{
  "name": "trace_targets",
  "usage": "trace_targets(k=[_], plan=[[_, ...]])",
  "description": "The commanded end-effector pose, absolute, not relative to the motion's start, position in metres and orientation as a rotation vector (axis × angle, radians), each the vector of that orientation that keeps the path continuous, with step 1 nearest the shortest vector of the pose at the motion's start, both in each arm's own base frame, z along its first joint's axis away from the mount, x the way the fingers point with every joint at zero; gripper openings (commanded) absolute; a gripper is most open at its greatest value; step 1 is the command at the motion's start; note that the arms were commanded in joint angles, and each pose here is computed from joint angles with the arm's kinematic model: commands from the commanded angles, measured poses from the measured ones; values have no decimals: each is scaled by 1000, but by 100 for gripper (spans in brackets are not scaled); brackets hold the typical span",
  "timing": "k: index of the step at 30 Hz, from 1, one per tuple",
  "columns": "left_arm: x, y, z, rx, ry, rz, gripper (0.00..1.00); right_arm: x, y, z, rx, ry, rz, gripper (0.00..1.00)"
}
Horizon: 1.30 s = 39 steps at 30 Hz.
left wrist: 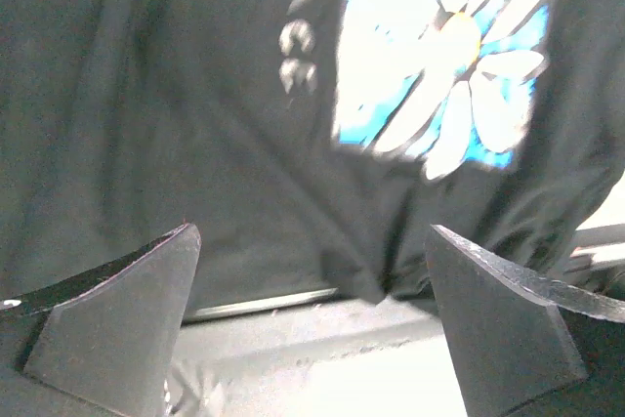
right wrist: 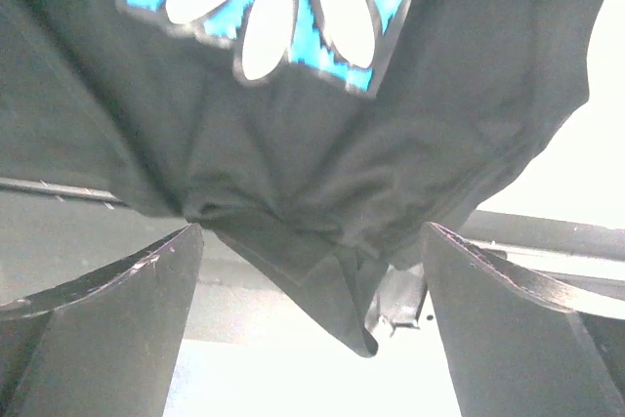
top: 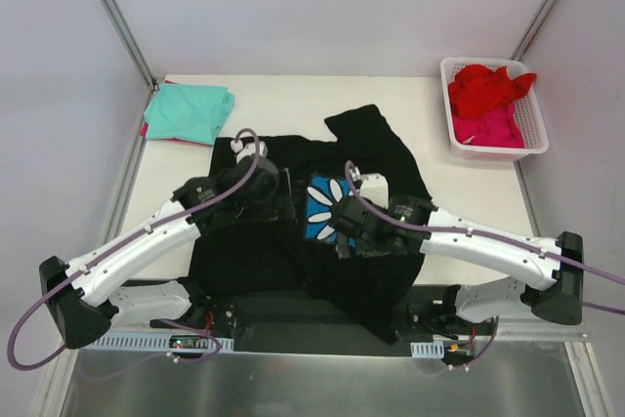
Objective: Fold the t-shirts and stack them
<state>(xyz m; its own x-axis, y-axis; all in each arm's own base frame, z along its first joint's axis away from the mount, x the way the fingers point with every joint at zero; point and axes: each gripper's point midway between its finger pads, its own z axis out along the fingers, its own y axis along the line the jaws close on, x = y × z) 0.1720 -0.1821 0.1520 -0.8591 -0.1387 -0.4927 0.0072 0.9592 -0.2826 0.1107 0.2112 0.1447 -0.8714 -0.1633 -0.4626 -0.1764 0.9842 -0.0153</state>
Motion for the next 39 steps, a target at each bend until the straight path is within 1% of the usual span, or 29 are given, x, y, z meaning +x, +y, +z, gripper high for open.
trace_targets(k=[1, 3, 4, 5, 7, 8, 9, 10, 11, 13, 14, 15, 16, 17, 18, 19, 21, 22, 25, 27, 28, 32, 39], plan=[[209, -186, 194, -2, 2487, -236, 99, 148, 187, 190, -250, 2541, -55, 96], [227, -191, 209, 4, 2445, -229, 99, 175, 181, 202, -160, 2499, -17, 96], [240, -188, 206, -17, 2443, -188, 99, 184, 176, 209, -185, 2468, 1, 96], [248, -188, 205, 2, 2435, -178, 99, 199, 166, 206, -126, 2475, 7, 96], [274, -188, 205, -33, 2384, -186, 99, 226, 168, 212, -69, 2432, 94, 96], [285, -186, 202, -16, 2364, -180, 99, 248, 164, 211, -56, 2414, 131, 96], [292, -183, 195, -21, 2360, -182, 99, 258, 161, 210, -36, 2409, 152, 96], [306, -192, 193, -21, 2344, -243, 99, 269, 161, 209, -41, 2403, 172, 96], [322, -175, 189, -68, 2341, -218, 99, 288, 161, 203, -42, 2408, 210, 96], [344, -168, 178, -94, 2345, -206, 99, 308, 162, 199, -38, 2421, 244, 97], [353, -160, 174, -104, 2351, -193, 99, 318, 165, 196, -50, 2435, 307, 98], [363, -158, 174, -111, 2344, -187, 99, 331, 168, 185, -50, 2471, 299, 99], [373, -158, 161, -108, 2363, -173, 99, 340, 168, 182, -54, 2478, 319, 99], [379, -155, 156, -102, 2375, -161, 99, 346, 177, 179, -79, 2492, 390, 99], [389, -151, 157, -123, 2376, -185, 99, 354, 179, 165, -85, 2526, 395, 99], [395, -149, 144, -128, 2408, -174, 99, 367, 178, 167, -72, 2519, 428, 99], [410, -140, 142, -171, 2405, -225, 99, 379, 183, 154, -79, 2554, 490, 99], [415, -136, 135, -189, 2419, -233, 99, 389, 179, 159, -70, 2538, 516, 99], [433, -121, 128, -224, 2413, -239, 99, 407, 163, 148, -15, 2559, 513, 99], [441, -116, 129, -227, 2413, -246, 99, 408, 152, 139, 12, 2604, 492, 98], [444, -113, 125, -233, 2421, -248, 99, 411, 140, 128, 30, 2634, 437, 97], [445, -111, 126, -247, 2420, -248, 99, 406, 117, 107, 84, 2711, 365, 96], [443, -114, 139, -250, 2401, -286, 99, 409, 124, 89, 95, 2752, 448, 96]])
